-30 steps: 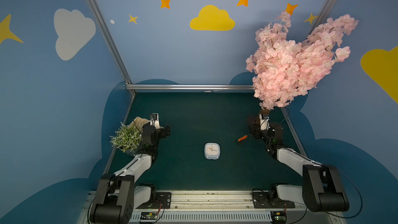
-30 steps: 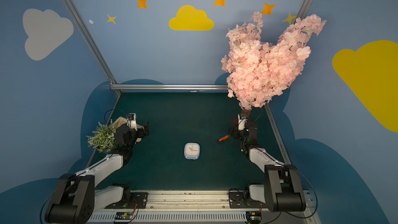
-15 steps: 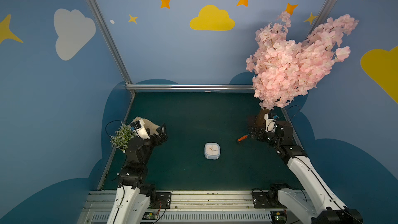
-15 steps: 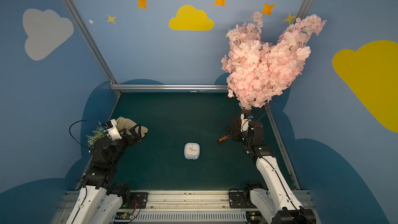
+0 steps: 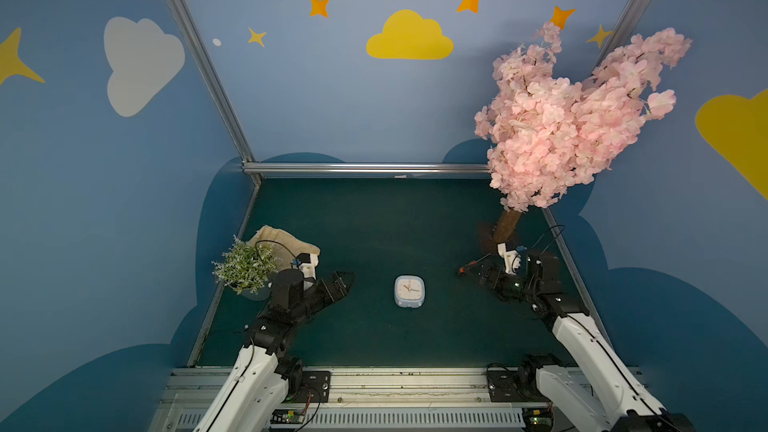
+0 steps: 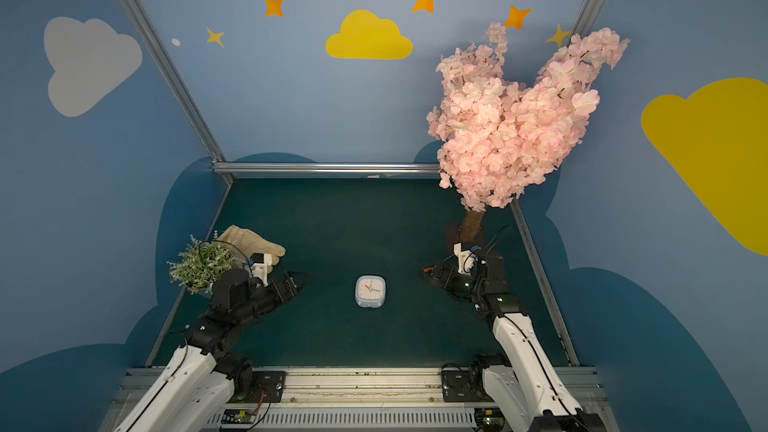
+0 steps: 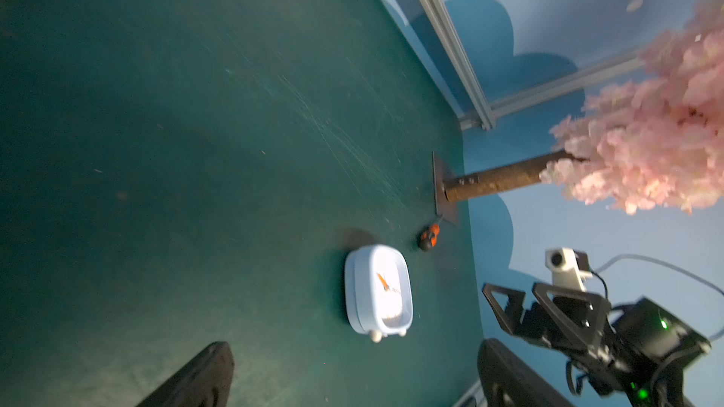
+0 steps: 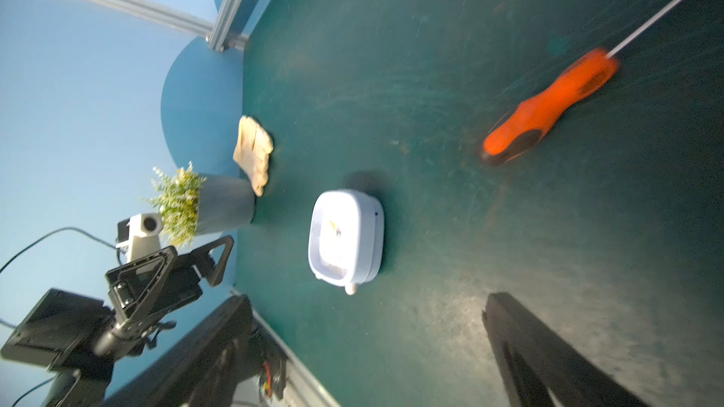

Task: Remove the battery from the alarm
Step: Adjust the alarm at the center of the board.

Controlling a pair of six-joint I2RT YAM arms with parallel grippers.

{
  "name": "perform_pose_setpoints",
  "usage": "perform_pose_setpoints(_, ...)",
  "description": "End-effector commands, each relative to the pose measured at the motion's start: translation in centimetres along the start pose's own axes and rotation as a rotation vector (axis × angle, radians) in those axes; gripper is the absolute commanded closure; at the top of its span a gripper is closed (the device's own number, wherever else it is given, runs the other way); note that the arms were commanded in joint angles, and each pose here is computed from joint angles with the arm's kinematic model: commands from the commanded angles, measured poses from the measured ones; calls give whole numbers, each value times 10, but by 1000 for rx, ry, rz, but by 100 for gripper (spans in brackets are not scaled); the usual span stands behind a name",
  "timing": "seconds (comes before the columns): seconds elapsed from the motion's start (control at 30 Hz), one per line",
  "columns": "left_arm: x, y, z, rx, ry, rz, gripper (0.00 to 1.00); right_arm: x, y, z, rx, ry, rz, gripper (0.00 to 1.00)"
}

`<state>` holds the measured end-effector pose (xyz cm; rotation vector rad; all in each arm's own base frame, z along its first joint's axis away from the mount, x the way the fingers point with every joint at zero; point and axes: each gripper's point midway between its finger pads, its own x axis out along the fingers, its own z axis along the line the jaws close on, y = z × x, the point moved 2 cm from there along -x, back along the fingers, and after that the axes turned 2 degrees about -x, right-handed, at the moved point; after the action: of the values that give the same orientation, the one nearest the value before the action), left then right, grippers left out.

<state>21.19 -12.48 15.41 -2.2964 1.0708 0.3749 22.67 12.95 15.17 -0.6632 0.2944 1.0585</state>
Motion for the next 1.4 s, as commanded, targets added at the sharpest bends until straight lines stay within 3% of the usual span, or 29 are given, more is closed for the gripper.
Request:
perform_pose_setpoints(0.0, 9, 18, -12, 33, -14, 93, 0, 14, 13, 17, 27, -88, 96, 5)
perform_pose_setpoints(0.3, 56, 66, -32, 73, -68, 331, 1, 65, 52, 22, 36, -84, 321, 9)
perform_pose_setpoints(0.47, 90, 73, -43, 44, -15, 380, 10, 87, 72, 24, 29, -86, 399, 10)
perform_pose_setpoints(0.6, 115, 76, -48, 47, -33, 450, 21, 100, 83, 23, 42, -77, 420, 11)
perform_pose_setpoints(0.77, 138, 79, -37, 34, -68, 481, 43, 114, 91, 18, 67, -56, 416, 11)
perform_pose_setpoints(1.17, 152, 83, -20, 29, -107, 500, 58, 146, 98, 25, 123, -130, 412, 23)
perform_pose_setpoints(1.37, 154, 88, -11, 10, -101, 511, 71, 148, 90, 33, 117, -162, 374, 28)
